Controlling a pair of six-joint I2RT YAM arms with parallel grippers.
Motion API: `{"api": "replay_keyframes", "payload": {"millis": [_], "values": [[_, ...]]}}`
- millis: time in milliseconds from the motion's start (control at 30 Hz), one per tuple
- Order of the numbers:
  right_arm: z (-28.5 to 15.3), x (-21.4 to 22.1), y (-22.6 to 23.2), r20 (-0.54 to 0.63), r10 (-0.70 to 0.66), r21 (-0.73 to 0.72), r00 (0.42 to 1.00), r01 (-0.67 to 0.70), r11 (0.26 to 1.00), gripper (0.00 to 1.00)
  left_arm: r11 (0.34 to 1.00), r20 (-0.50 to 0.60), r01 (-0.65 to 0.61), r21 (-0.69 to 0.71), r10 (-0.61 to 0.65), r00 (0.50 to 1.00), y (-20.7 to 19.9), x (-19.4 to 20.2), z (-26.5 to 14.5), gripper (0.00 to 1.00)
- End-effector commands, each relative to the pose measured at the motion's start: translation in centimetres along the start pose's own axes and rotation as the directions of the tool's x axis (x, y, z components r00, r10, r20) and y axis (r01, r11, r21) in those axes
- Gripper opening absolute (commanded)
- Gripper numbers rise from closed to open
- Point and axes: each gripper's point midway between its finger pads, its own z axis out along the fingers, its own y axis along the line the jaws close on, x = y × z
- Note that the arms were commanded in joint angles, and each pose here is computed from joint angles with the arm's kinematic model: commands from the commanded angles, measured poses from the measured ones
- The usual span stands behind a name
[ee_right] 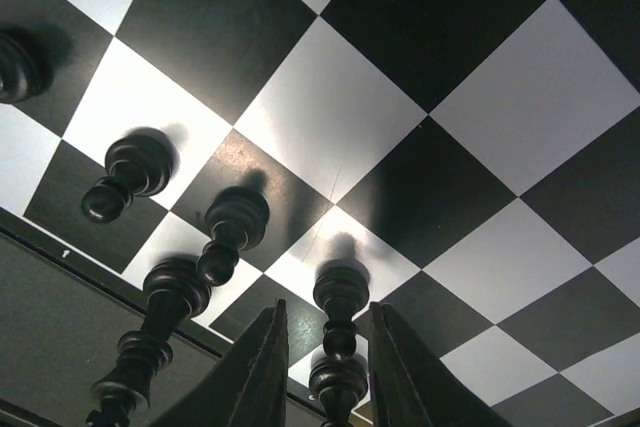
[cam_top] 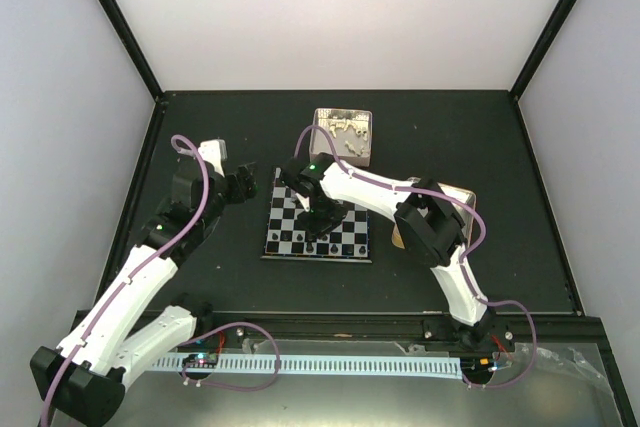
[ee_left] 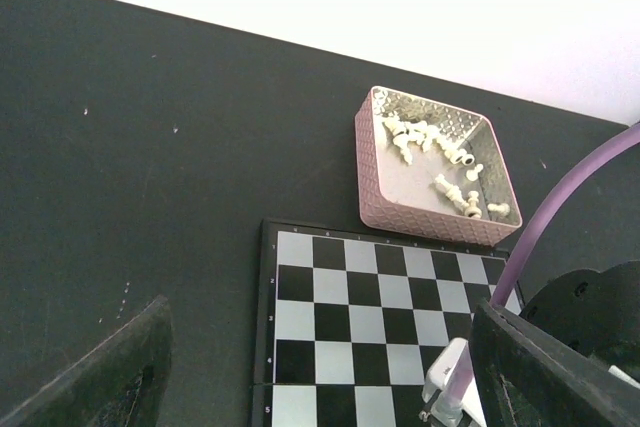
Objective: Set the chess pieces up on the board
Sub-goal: Place the chess piece on the chessboard, then pick up the chess piece from the storage box.
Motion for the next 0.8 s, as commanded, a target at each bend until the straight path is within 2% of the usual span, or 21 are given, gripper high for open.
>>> {"api": "replay_keyframes", "payload": {"millis": [0,167,267,400,600,700,767], "values": [[-1.5,-0.9,0.1,0.07,0.026,0.011,0.997,-0.027,1.0,0.24,1.0,0.024,-0.002,0.015,0.001,1.0,-0.3,-1.0,-0.3,0.82],[-5.4,-2.6,-0.8,0.237,0.09,0.006,0.967,-0.094,0.996,0.26,0.999,0.037,-0.004,0.045,0.003,0.999,-0.9,-1.3,-0.7,0.82],[-8.1,-2.8,-2.7,0.348,0.165,-0.001,0.923,-0.176,0.984,0.31,0.997,0.054,-0.009,0.08,0.005,0.999,-1.4,-1.6,-1.0,0.82],[-10.3,-1.4,-8.1,0.471,0.307,0.014,0.827,-0.355,0.935,0.35,0.99,0.08,-0.018,0.137,0.007,0.997,-2.3,-1.9,-1.5,0.82],[-9.8,5.0,-17.6,0.538,0.547,-0.033,0.641,-0.633,0.774,0.38,0.975,0.078,-0.031,0.218,0.014,0.997,-3.7,-1.8,-1.7,0.82],[-8.1,8.2,-21.2,0.528,0.615,-0.035,0.585,-0.709,0.705,0.4,0.964,0.071,-0.036,0.262,0.018,0.997,-4.6,-1.8,-1.5,0.83],[-6.7,9.7,-23.0,0.514,0.637,-0.02,0.575,-0.734,0.678,0.42,0.957,0.064,-0.038,0.287,0.021,0.998,-5.0,-1.7,-1.4,0.82]]}}
